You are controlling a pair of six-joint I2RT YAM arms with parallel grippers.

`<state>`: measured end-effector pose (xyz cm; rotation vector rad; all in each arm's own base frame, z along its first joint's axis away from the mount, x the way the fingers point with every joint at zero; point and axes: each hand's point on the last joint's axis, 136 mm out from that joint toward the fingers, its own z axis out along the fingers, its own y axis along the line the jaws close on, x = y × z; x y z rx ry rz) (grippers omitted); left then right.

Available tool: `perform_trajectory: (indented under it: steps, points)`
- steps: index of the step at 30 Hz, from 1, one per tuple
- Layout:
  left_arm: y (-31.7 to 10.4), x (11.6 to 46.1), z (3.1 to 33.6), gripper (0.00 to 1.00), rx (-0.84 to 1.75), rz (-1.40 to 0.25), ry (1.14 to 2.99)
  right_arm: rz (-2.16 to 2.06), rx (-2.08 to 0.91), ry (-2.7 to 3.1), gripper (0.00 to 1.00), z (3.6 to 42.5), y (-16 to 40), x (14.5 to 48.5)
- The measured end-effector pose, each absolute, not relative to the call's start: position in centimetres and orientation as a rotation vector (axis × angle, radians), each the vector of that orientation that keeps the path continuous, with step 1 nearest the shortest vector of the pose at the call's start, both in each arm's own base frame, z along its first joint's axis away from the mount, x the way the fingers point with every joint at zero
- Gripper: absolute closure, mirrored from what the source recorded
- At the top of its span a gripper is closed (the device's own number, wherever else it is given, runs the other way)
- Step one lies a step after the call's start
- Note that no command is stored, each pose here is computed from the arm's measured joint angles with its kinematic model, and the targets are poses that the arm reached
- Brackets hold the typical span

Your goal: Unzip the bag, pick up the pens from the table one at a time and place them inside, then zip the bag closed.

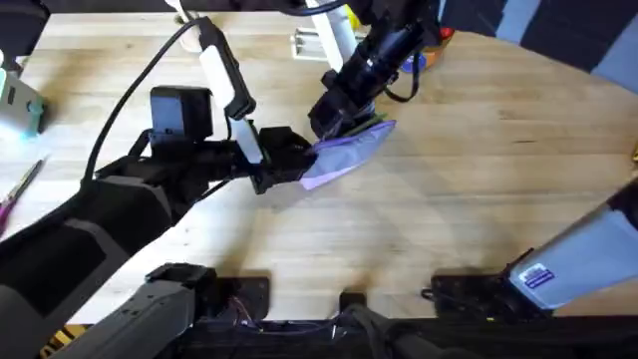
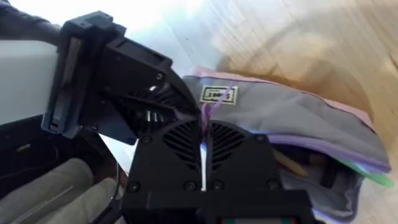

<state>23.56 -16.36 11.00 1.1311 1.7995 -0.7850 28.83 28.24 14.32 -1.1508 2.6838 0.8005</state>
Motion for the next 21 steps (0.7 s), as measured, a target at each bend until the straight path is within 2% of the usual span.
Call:
perform_trajectory:
  steps: [14,21]
  points:
    - [-16.4,23.7,11.2,0.958,1.133,-0.778,1.789,0.766,-0.889,2.749,0.968,14.3,22.7,33.2]
    - [-16.3,23.7,11.0,0.958,1.13,-0.779,1.801,0.696,-0.717,2.734,0.968,14.3,19.3,36.7]
